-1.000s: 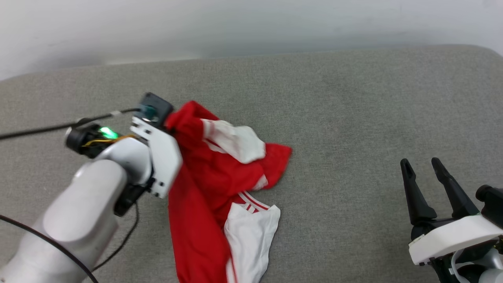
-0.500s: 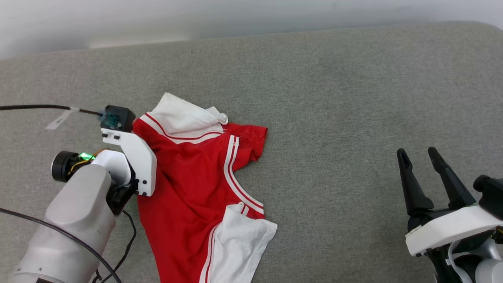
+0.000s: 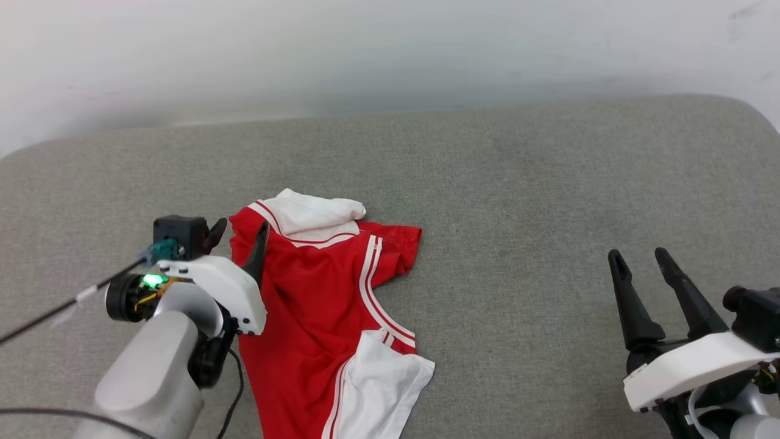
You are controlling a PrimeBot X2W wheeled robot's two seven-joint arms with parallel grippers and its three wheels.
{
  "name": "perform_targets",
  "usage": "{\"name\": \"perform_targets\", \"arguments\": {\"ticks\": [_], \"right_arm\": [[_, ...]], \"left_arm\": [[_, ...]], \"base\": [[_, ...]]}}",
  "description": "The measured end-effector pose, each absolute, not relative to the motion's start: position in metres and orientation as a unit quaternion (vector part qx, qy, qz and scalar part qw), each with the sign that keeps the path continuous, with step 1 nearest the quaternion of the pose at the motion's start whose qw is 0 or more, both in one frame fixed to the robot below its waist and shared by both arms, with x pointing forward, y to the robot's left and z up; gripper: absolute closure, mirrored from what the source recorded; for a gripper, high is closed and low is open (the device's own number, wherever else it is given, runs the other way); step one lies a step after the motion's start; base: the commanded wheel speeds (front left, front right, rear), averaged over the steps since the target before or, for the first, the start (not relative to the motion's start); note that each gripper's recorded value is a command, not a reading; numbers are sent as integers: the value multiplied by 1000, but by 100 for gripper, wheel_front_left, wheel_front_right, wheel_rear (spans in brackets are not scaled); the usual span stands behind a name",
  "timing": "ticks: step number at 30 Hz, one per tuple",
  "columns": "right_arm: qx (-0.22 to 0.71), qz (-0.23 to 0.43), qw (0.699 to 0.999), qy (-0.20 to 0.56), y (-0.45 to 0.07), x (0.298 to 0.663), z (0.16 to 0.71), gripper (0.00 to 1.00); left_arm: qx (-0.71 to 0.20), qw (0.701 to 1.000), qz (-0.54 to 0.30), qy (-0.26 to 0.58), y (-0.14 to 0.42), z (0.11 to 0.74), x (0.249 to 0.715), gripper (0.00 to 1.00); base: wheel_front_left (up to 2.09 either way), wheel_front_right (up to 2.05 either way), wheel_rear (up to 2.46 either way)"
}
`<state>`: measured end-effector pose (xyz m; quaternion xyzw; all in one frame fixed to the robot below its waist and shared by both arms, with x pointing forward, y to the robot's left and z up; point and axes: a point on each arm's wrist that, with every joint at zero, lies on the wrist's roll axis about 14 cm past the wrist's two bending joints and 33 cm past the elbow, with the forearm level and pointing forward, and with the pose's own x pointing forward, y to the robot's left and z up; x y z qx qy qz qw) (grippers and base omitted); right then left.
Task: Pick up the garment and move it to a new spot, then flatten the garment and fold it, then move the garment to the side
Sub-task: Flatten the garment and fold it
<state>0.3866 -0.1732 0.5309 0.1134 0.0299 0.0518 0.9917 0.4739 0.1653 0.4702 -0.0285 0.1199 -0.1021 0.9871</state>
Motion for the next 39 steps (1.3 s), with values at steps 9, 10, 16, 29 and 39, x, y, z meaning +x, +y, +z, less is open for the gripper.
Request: {"name": "perform_targets", "arguments": {"ticks": [9, 10, 16, 29, 39], "right_arm": [[113, 67, 991, 34, -163, 380, 533, 0], [113, 67, 991, 35, -163, 380, 533, 0], [113, 67, 990, 46, -163, 380, 527, 0], [122, 39, 990, 60, -179, 385, 512, 0], [137, 3, 987, 80, -198, 378, 489, 0]], "left_arm": [[-56, 997, -57, -7, 170, 525, 430, 0], [-59, 997, -57, -9, 168, 527, 426, 0], [-53, 995, -89, 6, 151, 535, 417, 0], [-23, 960, -259, 106, 64, 515, 452, 0], [25, 900, -334, 279, 26, 435, 455, 0]], "base": [[0, 0, 0], [0, 0, 0], [0, 0, 0], [0, 0, 0], [0, 0, 0]]}}
